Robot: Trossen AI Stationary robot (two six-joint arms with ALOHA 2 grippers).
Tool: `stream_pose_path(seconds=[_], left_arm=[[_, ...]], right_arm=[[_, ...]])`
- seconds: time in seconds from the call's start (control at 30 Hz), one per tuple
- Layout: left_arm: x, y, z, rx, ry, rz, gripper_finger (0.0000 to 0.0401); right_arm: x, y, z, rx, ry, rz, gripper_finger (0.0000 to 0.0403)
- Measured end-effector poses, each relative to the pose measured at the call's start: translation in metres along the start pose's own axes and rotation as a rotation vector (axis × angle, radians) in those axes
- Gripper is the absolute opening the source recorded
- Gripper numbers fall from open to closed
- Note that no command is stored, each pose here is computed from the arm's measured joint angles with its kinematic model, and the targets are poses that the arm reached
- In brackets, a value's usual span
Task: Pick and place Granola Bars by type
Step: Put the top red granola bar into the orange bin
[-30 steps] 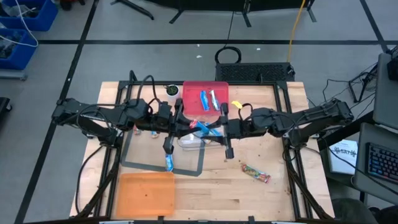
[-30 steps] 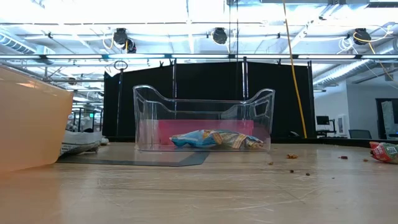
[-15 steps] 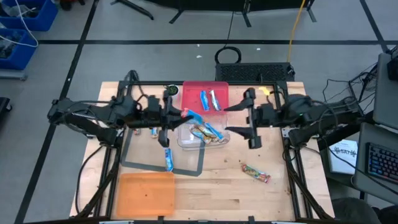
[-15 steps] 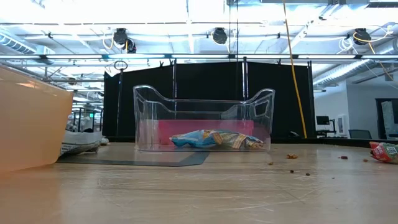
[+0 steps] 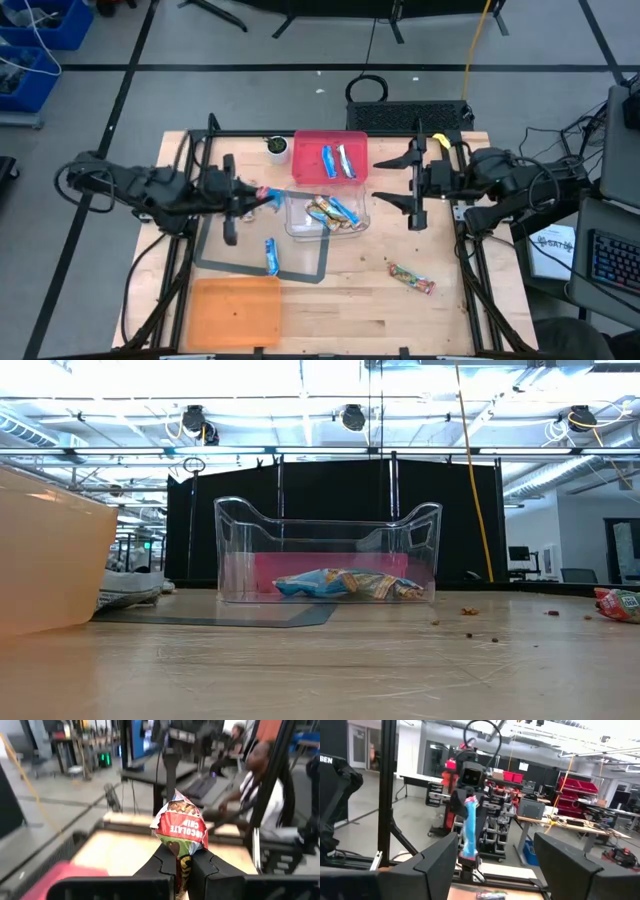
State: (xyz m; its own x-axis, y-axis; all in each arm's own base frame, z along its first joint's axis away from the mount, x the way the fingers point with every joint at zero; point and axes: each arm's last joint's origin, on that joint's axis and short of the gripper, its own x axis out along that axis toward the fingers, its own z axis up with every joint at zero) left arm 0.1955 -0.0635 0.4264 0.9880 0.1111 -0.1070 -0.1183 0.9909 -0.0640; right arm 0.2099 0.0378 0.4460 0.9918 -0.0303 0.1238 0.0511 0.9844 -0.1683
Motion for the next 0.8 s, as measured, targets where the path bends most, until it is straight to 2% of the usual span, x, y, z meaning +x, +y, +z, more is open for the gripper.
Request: stream_pose_path(seconds=[0.33,0.57,0.8], left_arm=[[-0.018,-0.020,-0.020,-0.094,0.136,0.039,0.0014],[-0.032,-0.029,-0.036,-0.293,0.244,0.077,0.0014],[-0.048,-0.036,-0.052,-0.539,0.359,0.122,0.0014]], right_arm=[[0.000,-0.002,-0.002,-0.007,0.026,-0.056,0.0254],[0.000,-0.003,-0.003,-0.009,0.035,-0.057,0.0254],[0.000,-0.003,-0.004,-0.011,0.042,-0.055,0.0254]])
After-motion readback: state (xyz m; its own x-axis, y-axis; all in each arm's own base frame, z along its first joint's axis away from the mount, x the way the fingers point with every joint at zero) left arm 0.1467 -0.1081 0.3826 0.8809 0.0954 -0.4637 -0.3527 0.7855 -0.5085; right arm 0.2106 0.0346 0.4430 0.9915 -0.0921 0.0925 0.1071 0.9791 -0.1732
